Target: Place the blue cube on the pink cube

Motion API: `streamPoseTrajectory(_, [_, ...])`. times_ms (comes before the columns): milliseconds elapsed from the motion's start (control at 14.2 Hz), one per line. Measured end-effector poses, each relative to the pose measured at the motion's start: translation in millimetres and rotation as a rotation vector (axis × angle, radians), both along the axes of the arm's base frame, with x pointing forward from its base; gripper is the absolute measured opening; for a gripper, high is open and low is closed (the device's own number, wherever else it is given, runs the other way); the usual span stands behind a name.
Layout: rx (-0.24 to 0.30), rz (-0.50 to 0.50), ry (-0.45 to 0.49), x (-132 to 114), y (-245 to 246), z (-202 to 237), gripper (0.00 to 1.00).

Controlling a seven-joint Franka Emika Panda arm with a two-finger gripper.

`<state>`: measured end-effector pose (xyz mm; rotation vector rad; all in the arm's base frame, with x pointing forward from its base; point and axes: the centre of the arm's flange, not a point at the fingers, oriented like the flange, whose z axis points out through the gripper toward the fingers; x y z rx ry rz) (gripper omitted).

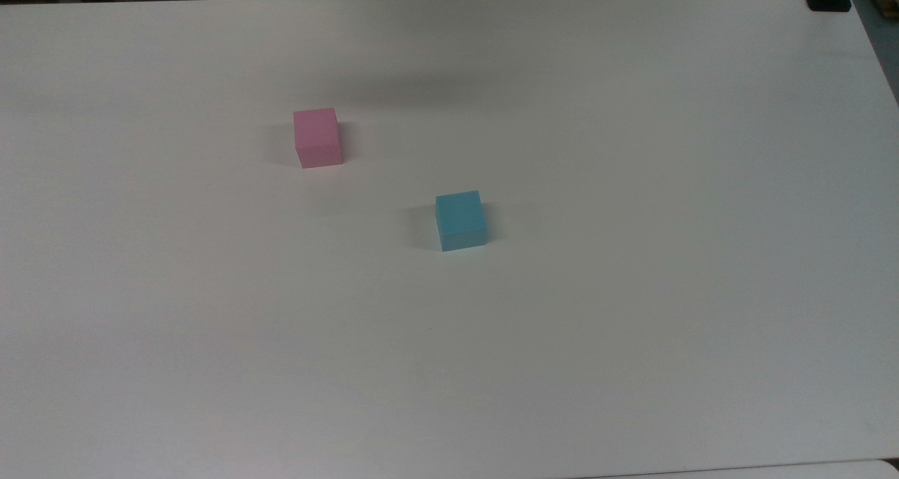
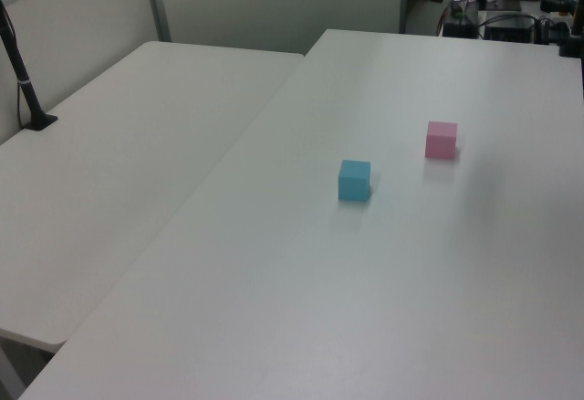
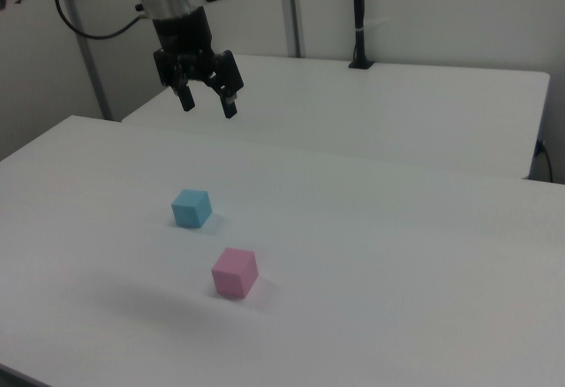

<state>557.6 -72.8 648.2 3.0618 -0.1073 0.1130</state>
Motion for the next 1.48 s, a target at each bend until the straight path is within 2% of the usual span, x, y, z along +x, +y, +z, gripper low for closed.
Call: streamPoseTrajectory(1481, [0.001,-0.001,0.019,-1.2,0.9,-2.9,1.00])
